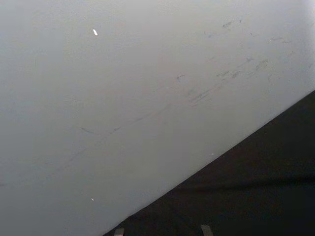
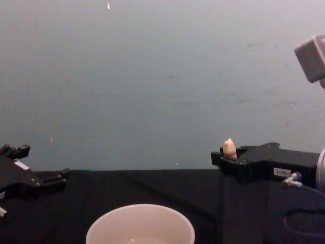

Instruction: Pick up the stirring spoon with one hand, stir inside the cup, then place it back in its original position.

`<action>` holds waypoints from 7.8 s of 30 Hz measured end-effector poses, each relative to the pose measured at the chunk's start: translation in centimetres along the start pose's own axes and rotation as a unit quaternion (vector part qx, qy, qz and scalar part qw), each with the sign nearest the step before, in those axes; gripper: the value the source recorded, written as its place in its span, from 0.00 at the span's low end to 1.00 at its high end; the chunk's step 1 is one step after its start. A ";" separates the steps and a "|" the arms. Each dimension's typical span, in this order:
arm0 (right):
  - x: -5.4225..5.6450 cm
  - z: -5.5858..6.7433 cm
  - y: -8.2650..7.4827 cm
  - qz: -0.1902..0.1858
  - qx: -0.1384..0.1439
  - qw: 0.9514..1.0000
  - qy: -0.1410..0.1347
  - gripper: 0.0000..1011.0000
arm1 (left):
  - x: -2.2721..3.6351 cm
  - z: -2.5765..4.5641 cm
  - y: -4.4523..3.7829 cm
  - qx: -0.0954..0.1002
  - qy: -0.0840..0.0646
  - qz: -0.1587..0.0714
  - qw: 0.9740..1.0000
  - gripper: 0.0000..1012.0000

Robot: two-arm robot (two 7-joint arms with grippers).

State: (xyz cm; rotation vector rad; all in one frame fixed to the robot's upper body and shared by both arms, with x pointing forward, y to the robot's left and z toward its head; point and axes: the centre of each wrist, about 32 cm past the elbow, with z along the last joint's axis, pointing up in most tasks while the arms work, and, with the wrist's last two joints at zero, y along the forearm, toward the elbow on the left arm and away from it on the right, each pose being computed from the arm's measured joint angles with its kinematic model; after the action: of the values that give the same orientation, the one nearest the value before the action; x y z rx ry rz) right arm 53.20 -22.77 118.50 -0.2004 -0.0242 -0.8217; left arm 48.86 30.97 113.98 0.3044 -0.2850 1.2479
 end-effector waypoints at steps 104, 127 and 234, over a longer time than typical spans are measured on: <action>-7.2 -2.9 5.1 0.100 0.120 0.987 0.048 0.19 | 0.00 0.00 0.00 0.000 0.000 0.000 1.000 0.99; -6.3 -3.1 3.9 0.090 0.116 0.988 0.054 0.19 | 0.00 0.00 0.00 0.000 0.000 0.000 1.000 0.99; -9.1 -1.7 5.7 0.076 0.121 0.988 0.065 0.19 | 0.00 0.00 0.00 0.000 0.000 0.000 1.000 0.99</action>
State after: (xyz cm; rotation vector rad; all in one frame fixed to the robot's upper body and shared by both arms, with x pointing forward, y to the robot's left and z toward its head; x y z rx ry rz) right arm 51.06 -12.66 114.96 0.0791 0.0137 -0.6718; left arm 48.86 30.96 113.98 0.3044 -0.2850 1.2479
